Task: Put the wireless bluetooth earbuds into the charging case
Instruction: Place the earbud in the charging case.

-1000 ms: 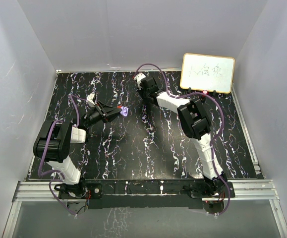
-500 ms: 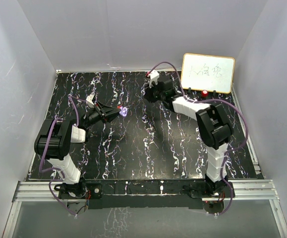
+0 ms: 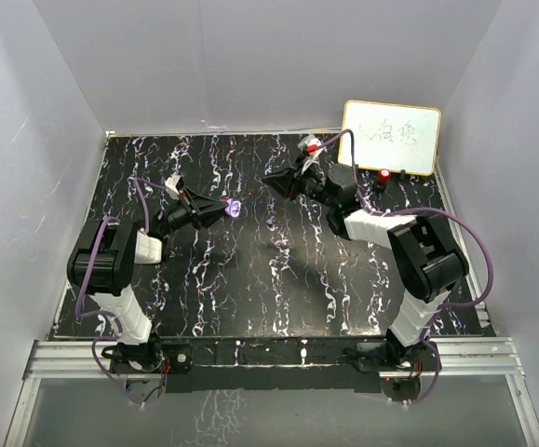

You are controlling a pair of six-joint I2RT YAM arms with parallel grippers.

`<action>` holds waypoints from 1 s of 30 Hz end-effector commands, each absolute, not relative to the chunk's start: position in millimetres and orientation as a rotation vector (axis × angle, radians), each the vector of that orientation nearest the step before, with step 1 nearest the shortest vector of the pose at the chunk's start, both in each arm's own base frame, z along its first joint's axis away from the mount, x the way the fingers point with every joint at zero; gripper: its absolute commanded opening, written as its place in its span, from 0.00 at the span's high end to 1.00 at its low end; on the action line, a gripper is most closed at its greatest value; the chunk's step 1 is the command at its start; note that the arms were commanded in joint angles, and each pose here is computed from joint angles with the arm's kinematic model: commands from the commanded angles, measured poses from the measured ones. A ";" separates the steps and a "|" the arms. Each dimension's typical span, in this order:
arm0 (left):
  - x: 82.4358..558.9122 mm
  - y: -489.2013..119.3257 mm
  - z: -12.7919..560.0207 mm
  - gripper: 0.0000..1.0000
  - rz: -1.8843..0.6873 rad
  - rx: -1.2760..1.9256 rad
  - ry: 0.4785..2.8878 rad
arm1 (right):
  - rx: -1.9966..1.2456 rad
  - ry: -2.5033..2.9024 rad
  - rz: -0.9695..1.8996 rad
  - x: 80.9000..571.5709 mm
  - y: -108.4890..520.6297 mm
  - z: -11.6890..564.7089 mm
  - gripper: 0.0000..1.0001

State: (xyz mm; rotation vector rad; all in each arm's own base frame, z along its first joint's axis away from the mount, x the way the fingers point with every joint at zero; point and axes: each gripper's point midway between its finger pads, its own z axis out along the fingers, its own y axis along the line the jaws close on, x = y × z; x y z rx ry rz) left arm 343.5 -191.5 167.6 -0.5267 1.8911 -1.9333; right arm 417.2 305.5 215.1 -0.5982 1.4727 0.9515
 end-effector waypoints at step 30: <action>362.2 -234.2 233.8 1.00 -2.120 -0.369 1.701 | -0.573 0.840 1.182 341.4 316.9 290.5 1.00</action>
